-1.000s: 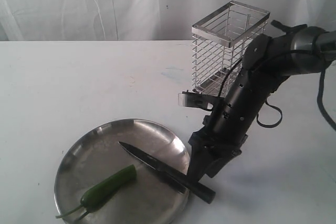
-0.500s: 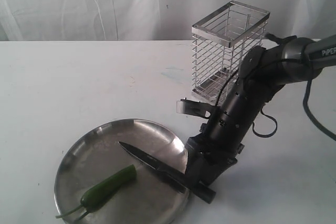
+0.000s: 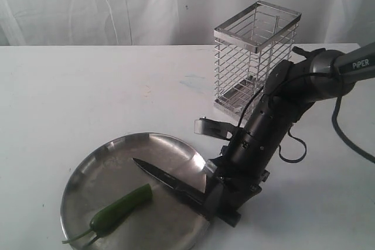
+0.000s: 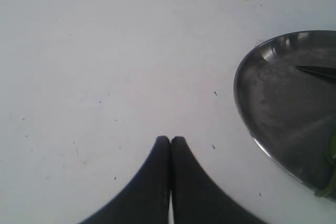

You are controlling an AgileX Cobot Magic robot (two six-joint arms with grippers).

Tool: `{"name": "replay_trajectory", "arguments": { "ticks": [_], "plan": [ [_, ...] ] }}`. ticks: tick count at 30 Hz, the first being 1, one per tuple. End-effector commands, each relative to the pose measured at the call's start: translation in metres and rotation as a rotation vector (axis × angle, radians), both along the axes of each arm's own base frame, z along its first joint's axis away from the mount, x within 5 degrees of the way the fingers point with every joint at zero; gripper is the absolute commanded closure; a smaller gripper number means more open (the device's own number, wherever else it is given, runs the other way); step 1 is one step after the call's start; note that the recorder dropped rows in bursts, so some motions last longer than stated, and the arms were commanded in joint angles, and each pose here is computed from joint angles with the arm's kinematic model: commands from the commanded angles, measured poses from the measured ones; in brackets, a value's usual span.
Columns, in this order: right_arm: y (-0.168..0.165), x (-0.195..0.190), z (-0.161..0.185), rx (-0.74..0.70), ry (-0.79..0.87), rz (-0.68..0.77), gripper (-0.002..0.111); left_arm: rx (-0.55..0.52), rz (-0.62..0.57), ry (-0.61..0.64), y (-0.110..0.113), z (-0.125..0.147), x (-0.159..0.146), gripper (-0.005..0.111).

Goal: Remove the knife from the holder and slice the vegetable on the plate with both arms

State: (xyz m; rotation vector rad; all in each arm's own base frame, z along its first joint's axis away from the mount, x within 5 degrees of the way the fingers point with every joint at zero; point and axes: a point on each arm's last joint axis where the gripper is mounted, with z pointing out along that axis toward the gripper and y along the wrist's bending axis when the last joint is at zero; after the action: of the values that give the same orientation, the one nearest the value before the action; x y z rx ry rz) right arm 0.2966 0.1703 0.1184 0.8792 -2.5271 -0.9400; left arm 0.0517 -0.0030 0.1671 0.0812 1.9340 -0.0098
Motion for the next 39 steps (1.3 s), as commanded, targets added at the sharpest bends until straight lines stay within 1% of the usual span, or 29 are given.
{"name": "replay_trajectory", "arguments": {
  "ticks": [1, 4, 6, 7, 9, 11, 12, 13, 16, 18, 20, 22, 25, 29, 33, 39],
  "plan": [
    [0.004, -0.008, -0.004, 0.003, 0.002, 0.052, 0.056, -0.007, -0.007, -0.004, -0.001, -0.001, 0.0, 0.107],
    [0.004, -0.011, -0.007, 0.0, 0.015, 0.055, 0.056, -0.007, -0.007, -0.004, -0.001, -0.001, 0.0, 0.107],
    [0.002, -0.015, -0.009, -0.007, 0.026, 0.063, 0.06, -0.007, -0.007, -0.004, -0.001, -0.001, 0.0, 0.107],
    [0.001, -0.016, -0.01, -0.008, 0.031, 0.065, 0.063, -0.007, -0.007, -0.004, -0.001, -0.001, 0.0, 0.107],
    [0.001, -0.017, -0.011, -0.003, 0.025, 0.081, 0.075, -0.007, -0.007, -0.004, -0.001, -0.001, 0.0, 0.107],
    [0.001, -0.017, -0.011, -0.003, 0.025, 0.081, 0.092, -0.007, -0.007, -0.004, -0.001, -0.001, 0.0, 0.107],
    [0.001, -0.017, -0.011, -0.004, 0.026, 0.079, 0.102, -0.007, -0.007, -0.004, -0.001, -0.001, 0.0, 0.107],
    [0.001, -0.017, -0.011, -0.005, 0.027, 0.078, 0.108, -0.007, -0.007, -0.004, -0.001, -0.001, 0.0, 0.107],
    [0.001, -0.017, -0.01, -0.001, 0.026, 0.073, 0.108, -0.007, -0.007, -0.004, -0.001, -0.001, 0.0, 0.107],
    [0.001, -0.017, -0.002, 0.004, 0.008, 0.066, 0.108, -0.007, -0.007, -0.004, -0.001, -0.001, 0.0, 0.107],
    [0.001, -0.017, 0.014, 0.013, -0.03, 0.054, 0.108, -0.007, -0.007, -0.004, -0.001, -0.001, 0.0, 0.107],
    [0.0, -0.02, 0.039, 0.036, -0.1, 0.056, 0.108, -0.007, -0.007, -0.004, -0.001, -0.001, 0.0, 0.107],
    [-0.003, -0.027, 0.052, 0.045, -0.129, 0.053, 0.108, -0.007, -0.007, -0.004, -0.001, -0.001, 0.0, 0.107],
    [-0.01, -0.043, 0.06, 0.044, -0.146, 0.046, 0.108, -0.007, -0.007, -0.004, -0.001, -0.001, 0.0, 0.107],
    [-0.011, -0.05, 0.058, 0.023, -0.248, 0.0, 0.108, -0.007, -0.007, -0.004, -0.001, -0.001, 0.0, 0.107],
    [0.0, -0.066, 0.087, 0.086, -0.367, 0.08, 0.108, -0.007, -0.007, -0.004, -0.001, -0.001, 0.0, 0.107]
  ]
}}
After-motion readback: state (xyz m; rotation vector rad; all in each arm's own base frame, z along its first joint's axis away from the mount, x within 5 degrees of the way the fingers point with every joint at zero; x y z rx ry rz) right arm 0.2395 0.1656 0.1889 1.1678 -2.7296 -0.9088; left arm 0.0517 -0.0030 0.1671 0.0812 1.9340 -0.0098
